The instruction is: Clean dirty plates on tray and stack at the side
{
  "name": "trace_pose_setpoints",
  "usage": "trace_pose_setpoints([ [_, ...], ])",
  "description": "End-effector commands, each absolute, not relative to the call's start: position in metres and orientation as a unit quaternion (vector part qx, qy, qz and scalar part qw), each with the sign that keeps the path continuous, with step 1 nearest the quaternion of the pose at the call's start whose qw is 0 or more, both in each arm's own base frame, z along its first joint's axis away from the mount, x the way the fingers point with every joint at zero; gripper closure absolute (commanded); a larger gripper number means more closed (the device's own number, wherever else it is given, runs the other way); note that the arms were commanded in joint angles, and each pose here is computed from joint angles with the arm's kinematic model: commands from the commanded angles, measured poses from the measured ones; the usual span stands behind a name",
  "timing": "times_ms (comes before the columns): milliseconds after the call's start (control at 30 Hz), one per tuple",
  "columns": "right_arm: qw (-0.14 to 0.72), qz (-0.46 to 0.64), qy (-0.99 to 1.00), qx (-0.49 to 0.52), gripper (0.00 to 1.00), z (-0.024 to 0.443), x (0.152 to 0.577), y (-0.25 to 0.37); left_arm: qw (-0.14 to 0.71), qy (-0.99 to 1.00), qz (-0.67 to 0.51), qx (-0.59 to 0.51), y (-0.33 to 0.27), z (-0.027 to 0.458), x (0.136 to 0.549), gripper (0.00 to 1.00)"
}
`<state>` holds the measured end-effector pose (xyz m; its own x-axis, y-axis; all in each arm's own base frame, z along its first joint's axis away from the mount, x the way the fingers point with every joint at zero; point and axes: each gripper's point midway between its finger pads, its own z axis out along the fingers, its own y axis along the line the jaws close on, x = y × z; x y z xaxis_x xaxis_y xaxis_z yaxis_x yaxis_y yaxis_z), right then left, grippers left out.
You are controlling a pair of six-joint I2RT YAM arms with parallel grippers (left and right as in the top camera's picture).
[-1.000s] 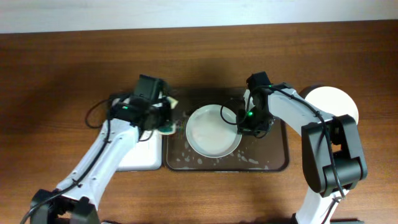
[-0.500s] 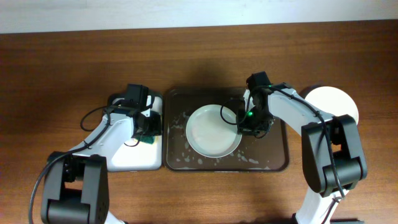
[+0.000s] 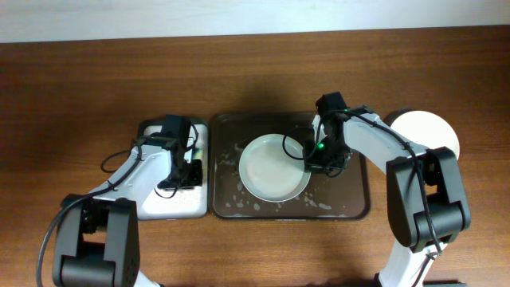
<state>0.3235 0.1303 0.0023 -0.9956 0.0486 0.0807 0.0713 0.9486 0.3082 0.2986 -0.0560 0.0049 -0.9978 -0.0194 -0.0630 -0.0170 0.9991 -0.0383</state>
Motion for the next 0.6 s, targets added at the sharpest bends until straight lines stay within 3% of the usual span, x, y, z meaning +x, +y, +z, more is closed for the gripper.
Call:
trace_pose_setpoints([
  [0,0.046,-0.132,-0.989,-0.037,0.89,-0.007,0.318,0.121,0.027,0.999,-0.019,-0.013,-0.055,0.003,0.296,1.00],
  [100,0.045,-0.132,-0.989,-0.037,0.90,-0.007,0.318,0.121,0.029,0.999,-0.020,-0.012,-0.055,0.005,0.298,1.00],
  [133,0.044,-0.132,-0.990,-0.037,0.91,-0.007,0.319,0.121,0.034,0.999,-0.021,-0.012,-0.056,0.011,0.302,0.66],
  [167,0.041,-0.133,-0.990,-0.037,0.92,-0.007,0.320,0.121,0.044,0.999,-0.023,-0.012,-0.057,0.023,0.308,0.43],
  [233,0.035,-0.135,-0.990,-0.036,0.93,-0.007,0.323,0.122,0.076,0.997,-0.029,-0.012,-0.059,0.044,0.320,0.32],
  [267,0.032,-0.136,-0.990,-0.035,0.96,-0.007,0.325,0.122,0.095,0.995,-0.032,-0.012,-0.060,0.055,0.325,0.10],
  [300,0.031,-0.136,-0.990,-0.035,0.96,-0.007,0.325,0.123,0.106,0.994,-0.034,-0.011,-0.060,0.063,0.326,0.00],
  [433,0.005,-0.132,-0.991,-0.013,0.96,0.010,0.334,0.121,0.127,0.991,-0.038,-0.011,-0.060,0.076,0.328,0.00],
  [567,-0.097,-0.066,-0.993,-0.008,0.96,0.073,0.355,0.095,0.127,0.991,-0.038,-0.011,-0.060,0.076,0.328,0.00],
])
